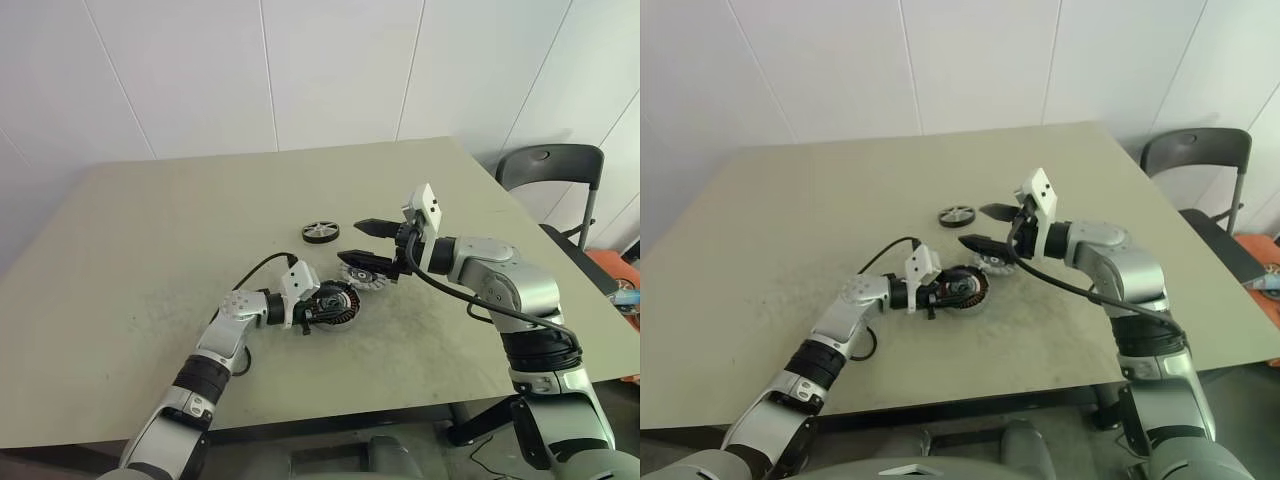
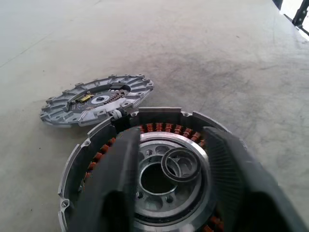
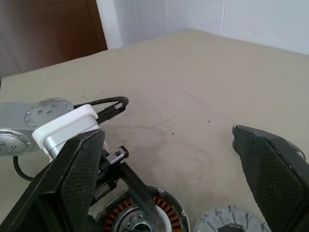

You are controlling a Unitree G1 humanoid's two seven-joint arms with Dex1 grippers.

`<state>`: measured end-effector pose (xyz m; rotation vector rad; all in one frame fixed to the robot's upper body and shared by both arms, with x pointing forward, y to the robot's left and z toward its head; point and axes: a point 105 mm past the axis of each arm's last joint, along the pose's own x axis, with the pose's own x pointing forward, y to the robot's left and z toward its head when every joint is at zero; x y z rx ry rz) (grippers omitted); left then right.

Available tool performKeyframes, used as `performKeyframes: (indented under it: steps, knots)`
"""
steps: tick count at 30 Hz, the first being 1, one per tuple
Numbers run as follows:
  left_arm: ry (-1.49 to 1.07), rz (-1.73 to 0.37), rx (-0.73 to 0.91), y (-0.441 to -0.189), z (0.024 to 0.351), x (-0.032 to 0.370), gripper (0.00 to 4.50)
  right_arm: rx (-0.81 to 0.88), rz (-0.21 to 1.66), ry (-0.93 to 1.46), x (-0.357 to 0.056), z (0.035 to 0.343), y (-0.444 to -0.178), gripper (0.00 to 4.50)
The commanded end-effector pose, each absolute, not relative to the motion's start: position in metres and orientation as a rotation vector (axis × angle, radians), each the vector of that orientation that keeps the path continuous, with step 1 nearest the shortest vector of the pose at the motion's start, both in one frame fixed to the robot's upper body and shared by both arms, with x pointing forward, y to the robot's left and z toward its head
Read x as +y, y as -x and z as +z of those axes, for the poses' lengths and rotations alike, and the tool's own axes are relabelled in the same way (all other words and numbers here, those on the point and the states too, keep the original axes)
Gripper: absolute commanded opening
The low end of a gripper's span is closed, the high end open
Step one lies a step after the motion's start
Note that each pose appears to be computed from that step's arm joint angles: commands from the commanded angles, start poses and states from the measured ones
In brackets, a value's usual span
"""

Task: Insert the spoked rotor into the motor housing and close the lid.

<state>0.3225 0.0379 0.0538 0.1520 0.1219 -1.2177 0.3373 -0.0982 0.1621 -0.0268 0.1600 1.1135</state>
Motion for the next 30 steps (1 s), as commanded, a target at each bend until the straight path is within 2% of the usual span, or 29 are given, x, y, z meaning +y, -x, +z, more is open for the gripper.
performKeyframes:
  steps: [1, 2, 10, 14, 24, 30]
  knots:
    - [-0.169, -1.145, 0.021, -0.338, 0.079, 0.043, 3.71, 0.116, 1.117, 0.059, -0.097, 0.173, -0.339, 4.5]
    - [-0.181, -1.153, 0.017, -0.337, 0.08, 0.044, 4.02, 0.116, 1.117, 0.059, -0.097, 0.173, -0.339, 4.5]
    - [-0.215, -1.116, -0.002, -0.34, 0.083, 0.047, 4.02, 0.125, 1.116, 0.065, -0.096, 0.17, -0.34, 4.5]
    - [-0.175, -1.155, -0.014, -0.331, 0.085, 0.038, 4.02, 0.136, 1.114, 0.074, -0.096, 0.167, -0.341, 4.5]
    - [-0.185, -1.228, 0.125, -0.32, 0.067, 0.038, 4.02, 0.147, 1.102, 0.086, -0.097, 0.163, -0.342, 4.5]
    - [-0.25, -1.183, 0.137, -0.326, 0.061, 0.039, 4.02, 0.143, 1.098, 0.086, -0.098, 0.163, -0.341, 4.5]
